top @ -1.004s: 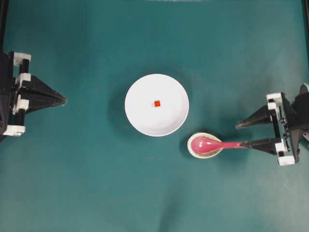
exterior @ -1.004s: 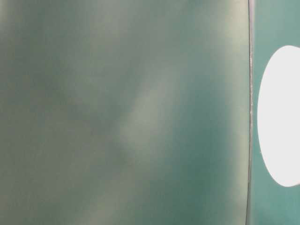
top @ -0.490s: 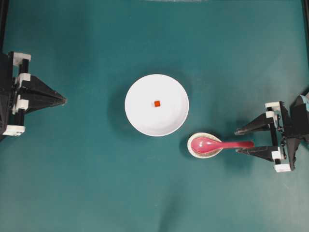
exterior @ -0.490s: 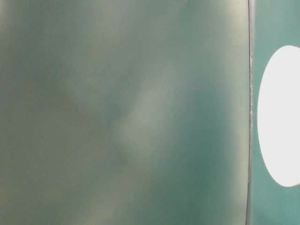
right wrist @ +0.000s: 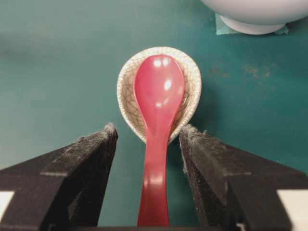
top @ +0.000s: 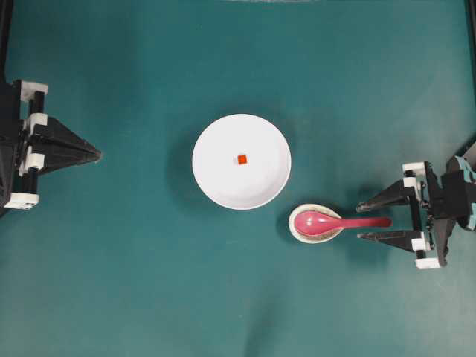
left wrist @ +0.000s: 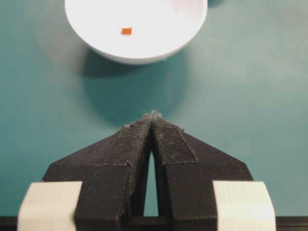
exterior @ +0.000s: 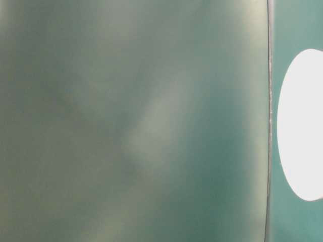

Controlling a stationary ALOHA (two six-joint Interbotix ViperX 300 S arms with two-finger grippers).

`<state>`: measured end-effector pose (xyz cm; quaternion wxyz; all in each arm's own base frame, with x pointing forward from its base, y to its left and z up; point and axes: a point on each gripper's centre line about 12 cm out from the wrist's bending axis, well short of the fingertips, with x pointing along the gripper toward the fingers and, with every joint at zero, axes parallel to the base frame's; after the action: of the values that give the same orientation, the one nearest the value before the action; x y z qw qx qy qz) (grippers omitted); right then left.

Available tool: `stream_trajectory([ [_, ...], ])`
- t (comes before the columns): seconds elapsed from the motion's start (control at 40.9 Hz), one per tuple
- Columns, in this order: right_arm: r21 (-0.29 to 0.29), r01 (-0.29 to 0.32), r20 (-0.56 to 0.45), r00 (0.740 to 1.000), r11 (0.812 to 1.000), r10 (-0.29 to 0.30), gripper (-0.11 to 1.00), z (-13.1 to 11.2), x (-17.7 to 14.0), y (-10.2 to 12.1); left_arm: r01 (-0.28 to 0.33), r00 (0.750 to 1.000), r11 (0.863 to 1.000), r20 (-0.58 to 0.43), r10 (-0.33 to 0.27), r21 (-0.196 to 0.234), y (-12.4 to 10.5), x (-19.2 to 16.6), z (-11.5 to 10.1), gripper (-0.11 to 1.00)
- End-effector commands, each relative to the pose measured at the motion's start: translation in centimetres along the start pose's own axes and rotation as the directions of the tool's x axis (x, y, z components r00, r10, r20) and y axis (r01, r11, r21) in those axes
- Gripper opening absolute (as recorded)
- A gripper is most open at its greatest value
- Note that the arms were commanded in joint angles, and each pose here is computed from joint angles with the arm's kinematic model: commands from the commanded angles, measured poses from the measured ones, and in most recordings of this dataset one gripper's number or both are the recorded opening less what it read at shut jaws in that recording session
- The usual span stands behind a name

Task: Grip the spoon and scoop the red block from the bowl with right arm.
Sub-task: 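Lower the open right gripper around the pink spoon's handle end, then close the right gripper on the pink spoon handle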

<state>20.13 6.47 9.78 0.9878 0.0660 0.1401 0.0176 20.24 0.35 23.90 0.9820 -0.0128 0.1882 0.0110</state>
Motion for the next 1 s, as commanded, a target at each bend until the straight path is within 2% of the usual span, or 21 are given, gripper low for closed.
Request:
stream_trajectory([
  [0.0, 0.002, -0.007, 0.016, 1.0, 1.0, 0.007, 0.59, 0.2, 0.2, 0.3, -0.001, 1.0, 1.0, 0.028, 0.001, 0.002, 0.0, 0.0, 1.1, -0.01],
  [0.367, -0.037, 0.0, -0.044, 0.999, 0.999, -0.002, 0.59, -1.3, 0.3, 0.1, -0.001, 1.0, 1.0, 0.026, 0.001, 0.002, 0.0, 0.0, 1.1, -0.01],
  [0.979, -0.065, -0.014, -0.044, 0.999, 0.998, 0.012, 0.59, -1.8, -0.2, 0.2, -0.001, 1.0, 1.0, 0.017, 0.001, 0.002, 0.0, 0.0, 1.0, -0.01],
])
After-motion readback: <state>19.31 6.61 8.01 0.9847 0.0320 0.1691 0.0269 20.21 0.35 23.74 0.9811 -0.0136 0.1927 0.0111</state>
